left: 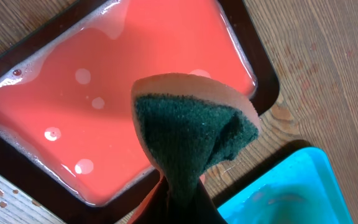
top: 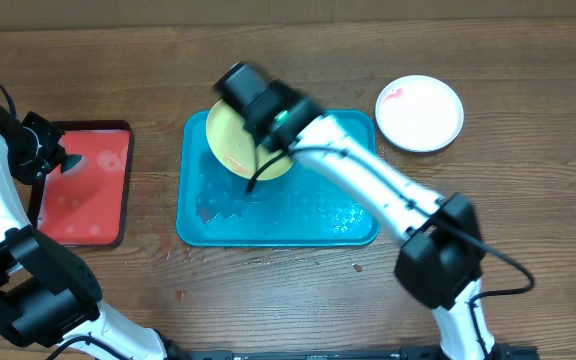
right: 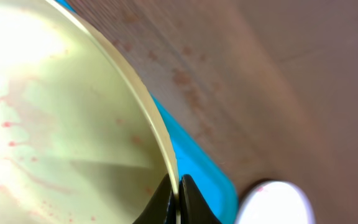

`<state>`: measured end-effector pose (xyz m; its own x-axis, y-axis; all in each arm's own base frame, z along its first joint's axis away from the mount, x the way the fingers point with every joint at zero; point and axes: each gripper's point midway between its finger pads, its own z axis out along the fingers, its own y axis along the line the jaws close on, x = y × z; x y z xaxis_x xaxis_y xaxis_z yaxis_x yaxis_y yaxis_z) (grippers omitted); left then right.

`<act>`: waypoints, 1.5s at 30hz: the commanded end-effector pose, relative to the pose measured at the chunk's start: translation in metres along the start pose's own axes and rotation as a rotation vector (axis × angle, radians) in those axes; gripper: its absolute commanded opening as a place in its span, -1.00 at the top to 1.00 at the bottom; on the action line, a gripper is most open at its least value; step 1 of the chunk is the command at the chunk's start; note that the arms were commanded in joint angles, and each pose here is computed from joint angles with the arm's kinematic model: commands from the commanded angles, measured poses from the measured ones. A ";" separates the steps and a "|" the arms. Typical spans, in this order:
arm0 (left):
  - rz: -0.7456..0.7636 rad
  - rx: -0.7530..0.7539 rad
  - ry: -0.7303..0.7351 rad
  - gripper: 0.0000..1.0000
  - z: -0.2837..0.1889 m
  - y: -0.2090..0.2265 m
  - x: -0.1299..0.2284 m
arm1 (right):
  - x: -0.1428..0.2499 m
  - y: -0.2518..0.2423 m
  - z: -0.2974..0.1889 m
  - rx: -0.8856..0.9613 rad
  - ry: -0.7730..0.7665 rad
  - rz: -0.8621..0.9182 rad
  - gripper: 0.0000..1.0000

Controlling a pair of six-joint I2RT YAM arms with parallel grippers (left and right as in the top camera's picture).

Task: Clean dirty plates on tray and stack at the side
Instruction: 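Carry the yellow plate right and lower it onto the plate stack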

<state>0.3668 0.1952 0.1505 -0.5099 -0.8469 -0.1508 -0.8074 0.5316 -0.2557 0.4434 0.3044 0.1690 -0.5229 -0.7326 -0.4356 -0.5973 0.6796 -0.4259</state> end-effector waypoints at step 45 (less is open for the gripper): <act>-0.013 0.010 0.006 0.92 0.003 -0.002 0.002 | 0.292 -0.242 0.094 -0.215 0.148 1.201 0.89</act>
<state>0.3684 0.1963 0.1510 -0.5088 -0.8462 -0.1581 -0.8056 0.5328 -0.2591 0.4921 -0.0719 0.0637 -0.8720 0.3388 -0.3532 0.2229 0.9174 0.3296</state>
